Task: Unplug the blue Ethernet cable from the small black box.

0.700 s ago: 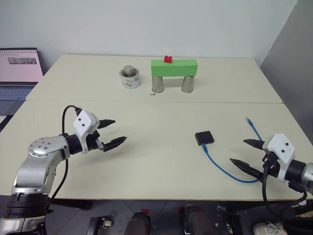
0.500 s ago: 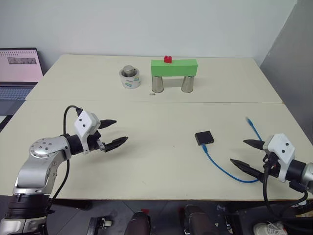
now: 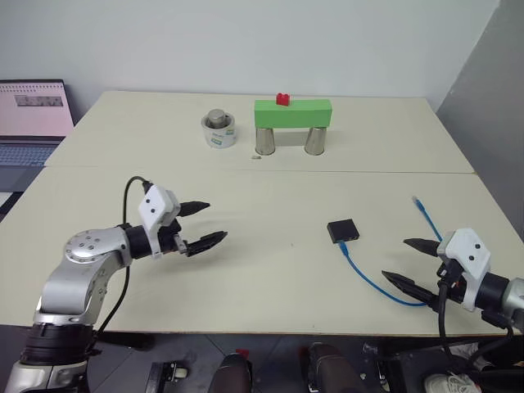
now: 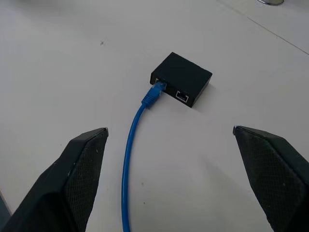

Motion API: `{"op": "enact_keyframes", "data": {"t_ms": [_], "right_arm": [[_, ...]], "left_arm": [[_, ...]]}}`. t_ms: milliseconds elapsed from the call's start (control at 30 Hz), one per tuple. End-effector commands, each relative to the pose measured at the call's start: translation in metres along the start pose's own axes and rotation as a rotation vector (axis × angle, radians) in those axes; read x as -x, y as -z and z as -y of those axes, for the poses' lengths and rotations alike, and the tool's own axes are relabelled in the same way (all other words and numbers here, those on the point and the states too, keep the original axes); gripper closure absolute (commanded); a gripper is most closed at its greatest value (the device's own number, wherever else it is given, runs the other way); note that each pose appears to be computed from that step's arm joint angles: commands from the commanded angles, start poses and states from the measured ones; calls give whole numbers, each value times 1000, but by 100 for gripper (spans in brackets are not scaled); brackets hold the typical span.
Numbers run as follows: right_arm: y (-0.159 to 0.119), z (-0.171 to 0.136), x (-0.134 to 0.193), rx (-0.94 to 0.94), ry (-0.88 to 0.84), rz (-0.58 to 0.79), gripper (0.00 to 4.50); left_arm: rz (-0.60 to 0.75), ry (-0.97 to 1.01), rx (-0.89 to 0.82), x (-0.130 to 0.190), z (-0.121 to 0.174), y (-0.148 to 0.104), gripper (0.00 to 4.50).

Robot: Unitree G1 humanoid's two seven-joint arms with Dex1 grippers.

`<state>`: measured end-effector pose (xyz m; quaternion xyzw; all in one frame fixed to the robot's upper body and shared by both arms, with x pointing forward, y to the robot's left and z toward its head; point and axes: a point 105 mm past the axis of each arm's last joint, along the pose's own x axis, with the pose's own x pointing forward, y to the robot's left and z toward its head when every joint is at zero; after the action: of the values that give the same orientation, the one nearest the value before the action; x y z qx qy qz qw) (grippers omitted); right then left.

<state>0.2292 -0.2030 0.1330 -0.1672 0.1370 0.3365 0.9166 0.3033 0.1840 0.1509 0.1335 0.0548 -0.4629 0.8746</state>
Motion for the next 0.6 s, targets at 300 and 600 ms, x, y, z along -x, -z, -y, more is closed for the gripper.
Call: {"op": "enact_keyframes", "data": {"t_ms": [300,600], "right_arm": [[4,-32,-58,-212,112,49,13],[20,-25,-89,-270,269,-23,47]], "left_arm": [[51,194,-95,-24,26,-24,0],[40,216,-94,-24,29,-23,0]]}}
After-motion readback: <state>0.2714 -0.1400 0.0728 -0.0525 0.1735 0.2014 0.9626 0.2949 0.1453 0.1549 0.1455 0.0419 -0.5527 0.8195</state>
